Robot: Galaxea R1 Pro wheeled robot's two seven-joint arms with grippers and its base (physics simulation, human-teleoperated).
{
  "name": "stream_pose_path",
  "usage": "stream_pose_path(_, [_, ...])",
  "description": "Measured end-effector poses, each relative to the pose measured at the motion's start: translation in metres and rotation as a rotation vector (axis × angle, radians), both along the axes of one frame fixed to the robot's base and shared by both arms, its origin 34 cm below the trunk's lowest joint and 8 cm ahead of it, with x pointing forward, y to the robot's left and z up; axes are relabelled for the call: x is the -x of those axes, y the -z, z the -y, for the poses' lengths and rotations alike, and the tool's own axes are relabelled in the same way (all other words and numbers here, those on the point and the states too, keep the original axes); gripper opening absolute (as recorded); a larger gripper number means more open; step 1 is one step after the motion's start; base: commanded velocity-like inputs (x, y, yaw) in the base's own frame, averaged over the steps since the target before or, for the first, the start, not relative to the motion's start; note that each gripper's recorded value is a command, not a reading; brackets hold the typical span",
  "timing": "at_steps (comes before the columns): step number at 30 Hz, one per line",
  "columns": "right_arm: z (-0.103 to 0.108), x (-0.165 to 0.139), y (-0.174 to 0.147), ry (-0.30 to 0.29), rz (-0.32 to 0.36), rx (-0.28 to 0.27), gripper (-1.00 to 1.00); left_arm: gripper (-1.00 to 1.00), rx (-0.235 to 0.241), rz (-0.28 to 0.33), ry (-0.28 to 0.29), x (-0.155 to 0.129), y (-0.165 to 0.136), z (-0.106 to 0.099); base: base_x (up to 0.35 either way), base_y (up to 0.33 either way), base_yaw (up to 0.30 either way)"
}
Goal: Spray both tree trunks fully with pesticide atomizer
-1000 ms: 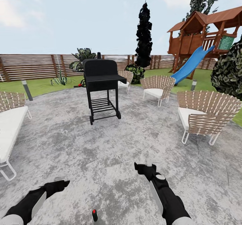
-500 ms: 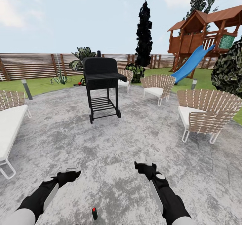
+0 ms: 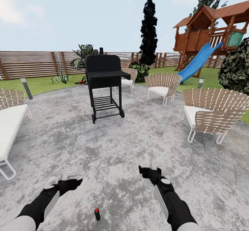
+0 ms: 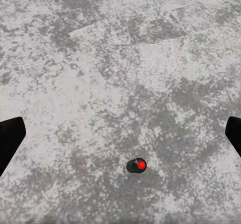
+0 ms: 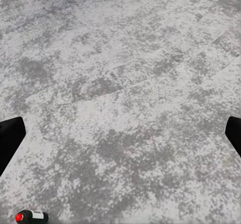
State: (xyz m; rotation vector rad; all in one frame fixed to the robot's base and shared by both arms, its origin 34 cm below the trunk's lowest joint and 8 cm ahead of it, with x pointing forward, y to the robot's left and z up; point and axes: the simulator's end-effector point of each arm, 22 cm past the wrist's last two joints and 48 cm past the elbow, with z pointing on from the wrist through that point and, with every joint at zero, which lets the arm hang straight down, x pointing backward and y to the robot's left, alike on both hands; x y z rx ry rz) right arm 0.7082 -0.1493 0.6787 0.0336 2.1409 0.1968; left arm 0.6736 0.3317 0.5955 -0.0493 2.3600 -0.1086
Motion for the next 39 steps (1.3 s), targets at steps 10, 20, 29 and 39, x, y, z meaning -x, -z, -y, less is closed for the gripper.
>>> stream_pose_path(10, [0.0, 0.001, 0.008, 0.001, -0.013, 0.0, 1.0, 1.0, 0.006, -0.003, -0.012, 0.001, 0.007, 0.002, 0.076, -0.081, 0.156])
stream_pose_path(20, [0.0, 0.002, 0.015, 0.0, -0.025, 0.0, 1.0, 1.0, 0.02, -0.033, -0.011, 0.009, 0.021, 0.011, 0.035, -0.267, 0.196])
stream_pose_path(29, [0.0, 0.003, 0.02, 0.0, -0.033, 0.0, 1.0, 1.0, 0.024, -0.046, -0.015, 0.011, 0.027, 0.012, 0.001, -0.277, 0.199])
stream_pose_path(39, [0.0, 0.004, 0.026, 0.0, -0.044, 0.0, 1.0, 1.0, 0.03, -0.057, -0.021, 0.013, 0.033, 0.012, 0.045, -0.303, 0.232])
